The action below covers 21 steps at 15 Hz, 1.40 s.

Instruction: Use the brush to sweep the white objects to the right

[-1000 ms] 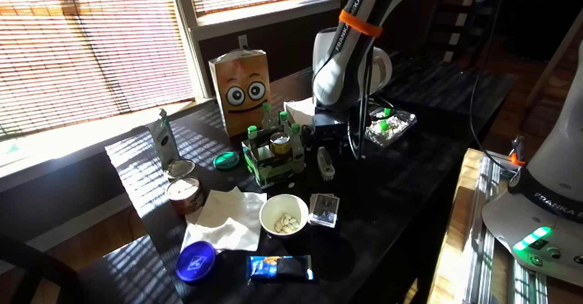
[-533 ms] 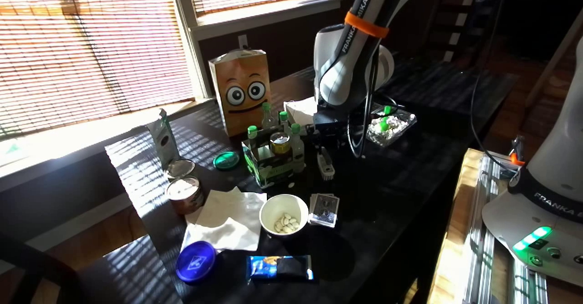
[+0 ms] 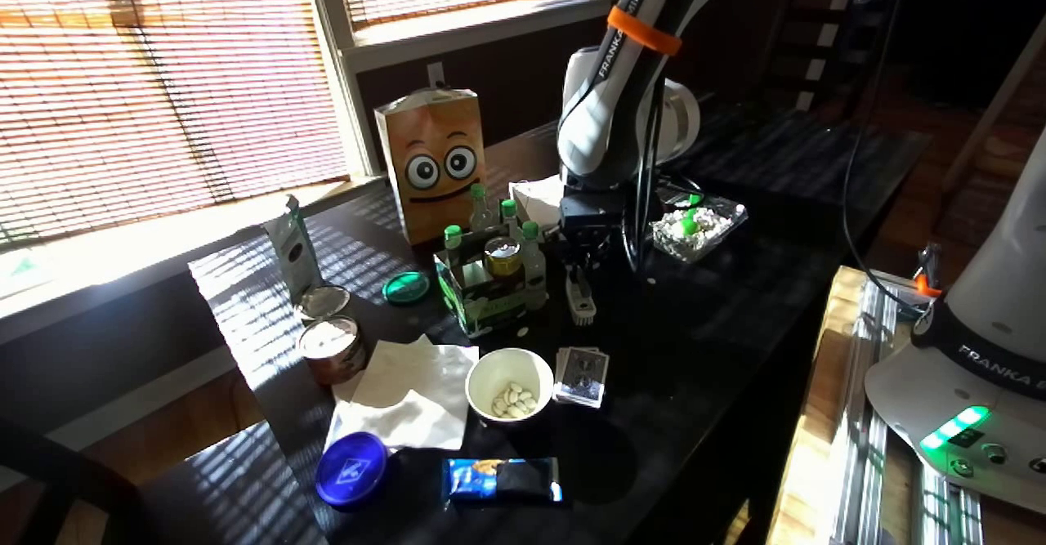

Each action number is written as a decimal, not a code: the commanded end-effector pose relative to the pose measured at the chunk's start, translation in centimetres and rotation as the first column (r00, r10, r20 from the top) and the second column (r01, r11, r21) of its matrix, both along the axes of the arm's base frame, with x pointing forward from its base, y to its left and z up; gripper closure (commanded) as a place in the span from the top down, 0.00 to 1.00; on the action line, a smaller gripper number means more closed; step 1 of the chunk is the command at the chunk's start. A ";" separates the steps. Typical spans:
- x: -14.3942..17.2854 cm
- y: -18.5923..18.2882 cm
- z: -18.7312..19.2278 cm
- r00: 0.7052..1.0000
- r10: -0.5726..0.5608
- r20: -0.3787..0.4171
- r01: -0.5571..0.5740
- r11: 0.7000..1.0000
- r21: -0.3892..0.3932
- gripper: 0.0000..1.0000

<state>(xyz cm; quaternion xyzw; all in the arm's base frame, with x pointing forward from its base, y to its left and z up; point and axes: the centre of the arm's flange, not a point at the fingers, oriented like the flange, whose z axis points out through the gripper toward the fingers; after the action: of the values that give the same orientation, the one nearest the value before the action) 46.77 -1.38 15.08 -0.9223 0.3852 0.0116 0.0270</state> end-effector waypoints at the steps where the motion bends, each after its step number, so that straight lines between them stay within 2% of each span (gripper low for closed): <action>1: 0.5 -0.6 0.3 1.000 0.001 0.015 -0.002 0.999 0.048 0.06; 5: 0.5 -1.1 3.2 0.991 -0.008 0.137 -0.006 0.995 0.102 0.06; 8: 1.4 -0.6 4.1 0.980 -0.020 0.196 -0.014 0.985 0.169 0.06; 12: 2.5 0.3 4.3 0.977 -0.017 0.214 -0.031 0.976 0.217 0.06; 16: 2.5 0.3 3.4 0.986 -0.010 0.169 -0.021 0.983 0.183 0.06; 21: 3.6 0.5 1.0 0.987 -0.034 0.156 0.004 0.982 0.187 0.06</action>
<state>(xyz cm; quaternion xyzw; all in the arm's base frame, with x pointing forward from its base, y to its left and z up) 48.70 -1.32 17.37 -0.9122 0.3816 -0.0268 0.1470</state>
